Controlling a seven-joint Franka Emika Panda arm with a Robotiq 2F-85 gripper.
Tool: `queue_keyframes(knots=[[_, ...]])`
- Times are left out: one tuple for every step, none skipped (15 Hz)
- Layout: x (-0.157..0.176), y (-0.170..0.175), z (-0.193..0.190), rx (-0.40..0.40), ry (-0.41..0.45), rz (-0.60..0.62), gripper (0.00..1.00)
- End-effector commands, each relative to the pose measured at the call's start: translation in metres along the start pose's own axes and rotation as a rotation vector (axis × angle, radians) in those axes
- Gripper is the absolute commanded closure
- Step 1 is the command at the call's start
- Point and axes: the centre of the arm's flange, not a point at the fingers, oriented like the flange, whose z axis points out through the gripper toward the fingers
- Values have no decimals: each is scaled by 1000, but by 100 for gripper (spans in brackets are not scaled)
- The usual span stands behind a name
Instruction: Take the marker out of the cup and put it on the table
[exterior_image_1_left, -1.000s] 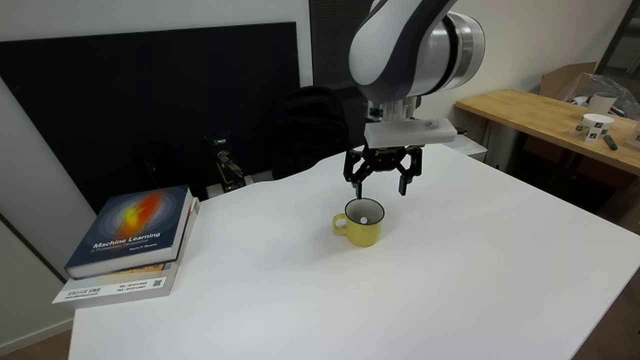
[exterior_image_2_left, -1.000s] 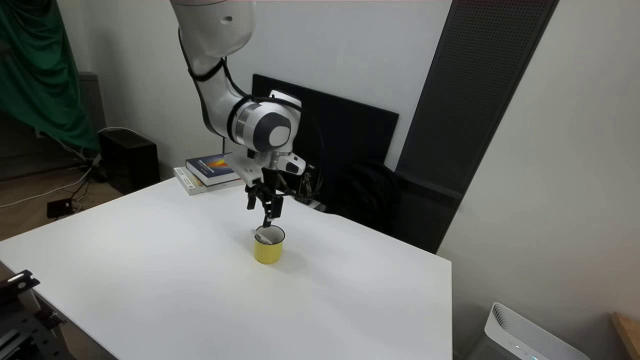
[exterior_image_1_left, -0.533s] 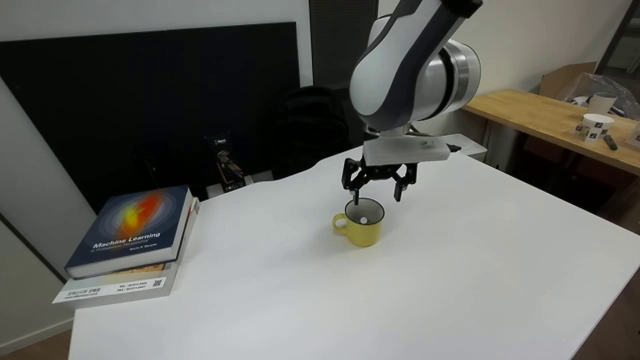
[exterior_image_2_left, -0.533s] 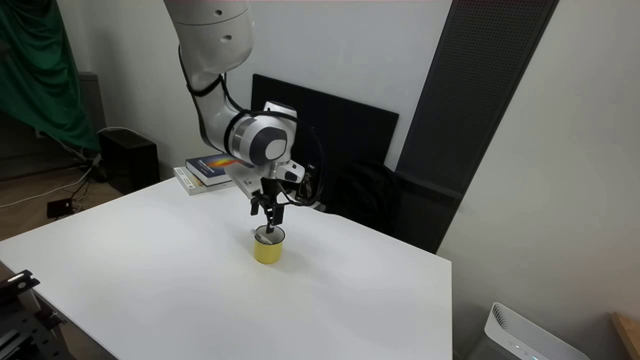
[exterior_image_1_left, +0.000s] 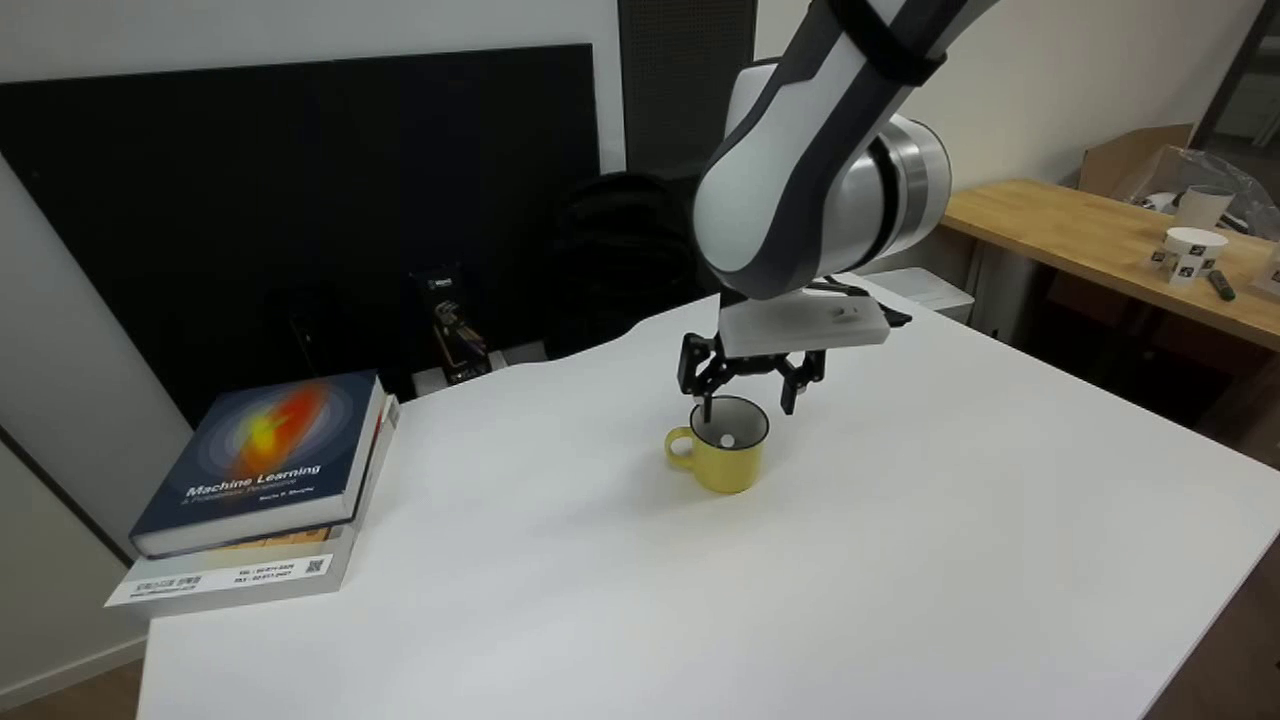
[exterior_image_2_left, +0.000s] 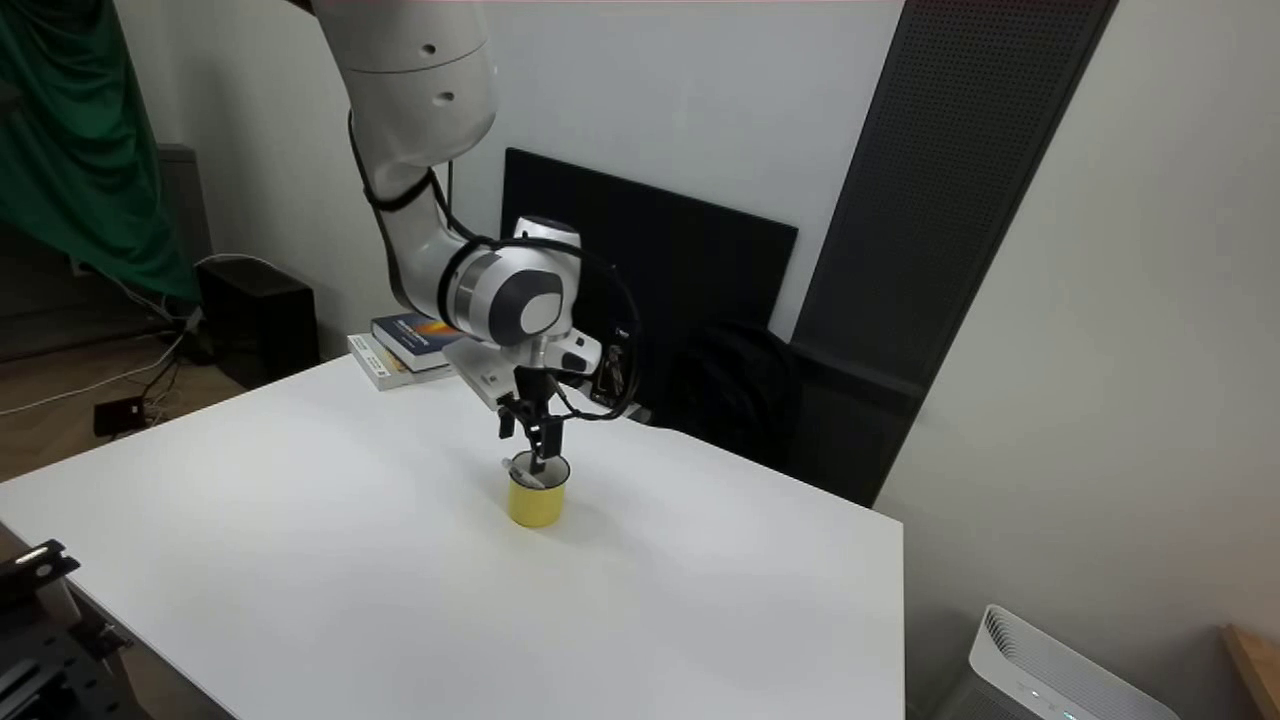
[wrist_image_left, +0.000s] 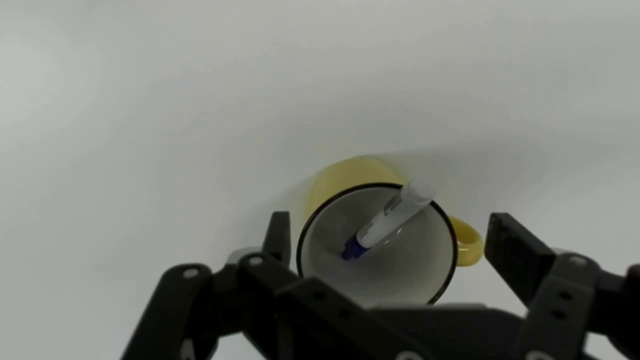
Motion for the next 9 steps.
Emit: queue_keyframes(knots=[[2, -5, 5, -17, 37, 27, 0], [1, -5, 7, -17, 43, 28, 0], [0, -6, 9, -20, 47, 27, 0], [-2, -6, 12, -23, 47, 25, 0], [-3, -7, 13, -24, 46, 22, 0], [-5, -7, 15, -27, 47, 19, 0], [-6, -8, 18, -33, 55, 17, 0], [-8, -9, 19, -36, 62, 13, 0], [-9, -9, 21, -38, 65, 10, 0]])
